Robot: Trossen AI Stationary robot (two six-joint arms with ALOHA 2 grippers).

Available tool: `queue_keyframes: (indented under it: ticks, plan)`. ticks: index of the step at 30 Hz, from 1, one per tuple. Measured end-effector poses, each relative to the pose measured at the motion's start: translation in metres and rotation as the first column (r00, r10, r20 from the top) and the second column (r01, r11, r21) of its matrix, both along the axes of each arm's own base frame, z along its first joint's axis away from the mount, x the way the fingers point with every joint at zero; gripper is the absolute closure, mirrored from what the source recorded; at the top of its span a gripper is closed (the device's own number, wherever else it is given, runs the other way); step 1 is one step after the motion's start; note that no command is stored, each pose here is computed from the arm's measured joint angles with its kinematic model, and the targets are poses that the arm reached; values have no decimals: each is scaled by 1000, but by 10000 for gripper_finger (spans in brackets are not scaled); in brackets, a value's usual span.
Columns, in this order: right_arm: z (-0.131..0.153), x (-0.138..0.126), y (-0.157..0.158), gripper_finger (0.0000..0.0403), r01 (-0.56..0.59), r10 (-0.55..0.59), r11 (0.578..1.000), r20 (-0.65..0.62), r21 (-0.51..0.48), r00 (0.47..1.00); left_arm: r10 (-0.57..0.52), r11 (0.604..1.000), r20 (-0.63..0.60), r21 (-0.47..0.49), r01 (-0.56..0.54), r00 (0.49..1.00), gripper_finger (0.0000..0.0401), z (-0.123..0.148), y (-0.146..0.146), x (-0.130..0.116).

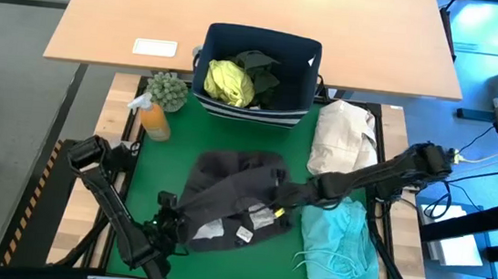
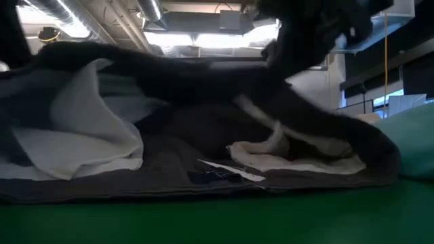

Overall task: Fold laundry
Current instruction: Fold the black shorts

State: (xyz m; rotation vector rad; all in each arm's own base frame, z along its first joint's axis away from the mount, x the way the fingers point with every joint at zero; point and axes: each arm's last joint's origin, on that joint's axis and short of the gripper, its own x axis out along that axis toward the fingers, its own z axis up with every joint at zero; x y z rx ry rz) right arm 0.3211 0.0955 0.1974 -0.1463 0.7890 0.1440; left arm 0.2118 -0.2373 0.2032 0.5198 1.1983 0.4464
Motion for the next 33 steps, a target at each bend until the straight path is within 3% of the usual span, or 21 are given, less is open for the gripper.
queue_keyframes:
  ticks: [8,12,21,24,29,33]
  plan:
    - [-41,17,9,401,-87,92,993,-63,84,994,74,991,-105,-105,-85,992,401,-3,-3,-4]
    - [-47,18,10,394,-101,109,990,-78,98,991,90,991,-57,-90,-95,994,394,-2,-2,-3]
    - [-47,19,10,395,-99,106,990,-67,96,992,152,988,-49,-19,-153,987,323,12,5,-5]
    - [-47,19,10,395,-98,104,991,-66,94,992,175,983,-69,-44,-178,982,296,19,1,-7]
    - [-46,20,10,395,-100,106,991,-56,93,993,77,980,14,-187,-73,997,267,33,-20,-1]
    - [-46,20,10,395,-94,98,992,-46,83,994,-36,938,153,-334,86,988,260,33,-44,11]
